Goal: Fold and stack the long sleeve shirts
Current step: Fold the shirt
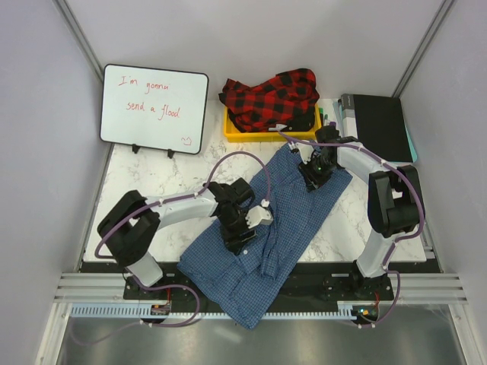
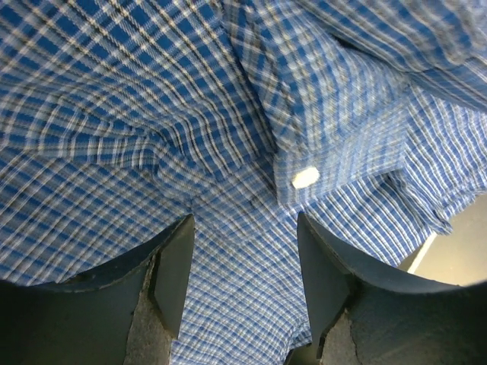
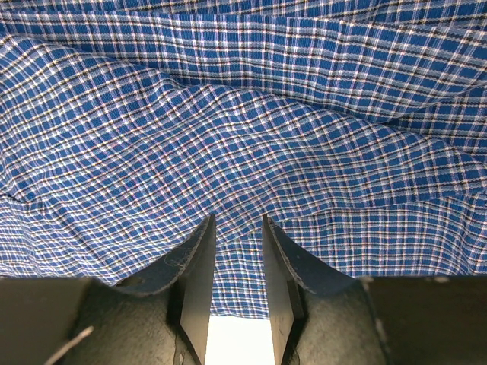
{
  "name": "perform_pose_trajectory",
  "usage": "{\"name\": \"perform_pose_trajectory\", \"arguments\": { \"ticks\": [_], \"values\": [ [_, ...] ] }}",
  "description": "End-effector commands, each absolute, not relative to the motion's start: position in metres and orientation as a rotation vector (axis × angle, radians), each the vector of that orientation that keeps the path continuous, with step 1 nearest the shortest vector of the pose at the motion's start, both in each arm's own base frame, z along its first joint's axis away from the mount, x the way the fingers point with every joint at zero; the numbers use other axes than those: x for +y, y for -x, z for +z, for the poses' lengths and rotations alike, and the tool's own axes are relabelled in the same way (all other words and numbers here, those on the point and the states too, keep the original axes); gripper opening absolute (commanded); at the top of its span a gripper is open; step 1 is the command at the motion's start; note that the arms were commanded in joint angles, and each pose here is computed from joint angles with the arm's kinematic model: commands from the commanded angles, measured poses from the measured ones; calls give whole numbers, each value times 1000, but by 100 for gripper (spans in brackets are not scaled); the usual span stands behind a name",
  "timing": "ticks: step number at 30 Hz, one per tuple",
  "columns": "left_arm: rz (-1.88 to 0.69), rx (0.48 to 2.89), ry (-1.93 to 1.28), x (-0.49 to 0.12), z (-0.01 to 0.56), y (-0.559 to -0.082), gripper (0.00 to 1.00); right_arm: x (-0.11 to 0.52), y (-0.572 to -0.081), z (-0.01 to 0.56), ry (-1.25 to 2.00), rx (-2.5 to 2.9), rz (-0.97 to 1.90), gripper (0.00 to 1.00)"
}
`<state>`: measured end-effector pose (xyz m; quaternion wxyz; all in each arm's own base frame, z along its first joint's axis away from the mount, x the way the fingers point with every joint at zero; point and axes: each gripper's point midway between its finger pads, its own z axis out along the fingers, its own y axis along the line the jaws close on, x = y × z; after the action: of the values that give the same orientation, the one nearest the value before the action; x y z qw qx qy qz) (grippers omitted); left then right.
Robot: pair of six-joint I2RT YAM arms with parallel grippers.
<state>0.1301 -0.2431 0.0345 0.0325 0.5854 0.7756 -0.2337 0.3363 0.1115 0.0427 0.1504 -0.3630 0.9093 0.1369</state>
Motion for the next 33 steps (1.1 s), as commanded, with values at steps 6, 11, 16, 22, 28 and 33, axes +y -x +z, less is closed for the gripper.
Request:
{"name": "perform_pose_trajectory", "arguments": {
  "ticks": [6,11,16,22,28,33],
  "values": [
    [-594,2464,-1753,-249,11,-136,56,115,-339,42,1064,2590,400,38],
    [-541,2442,-1756,-248,13,-139,28,114,-339,41,1062,2591,399,39],
    [-535,2385,-1753,-247,36,-141,17,114,-339,40,1070,2589,396,38],
    [-496,2387,-1796,-229,52,-133,2,113,-337,41,1075,2586,388,38],
    [-411,2426,-1855,-207,37,-126,2,113,-336,43,1077,2580,395,38],
    [-358,2461,-1870,-196,30,-125,16,115,-335,48,1074,2567,404,38]
  ]
}}
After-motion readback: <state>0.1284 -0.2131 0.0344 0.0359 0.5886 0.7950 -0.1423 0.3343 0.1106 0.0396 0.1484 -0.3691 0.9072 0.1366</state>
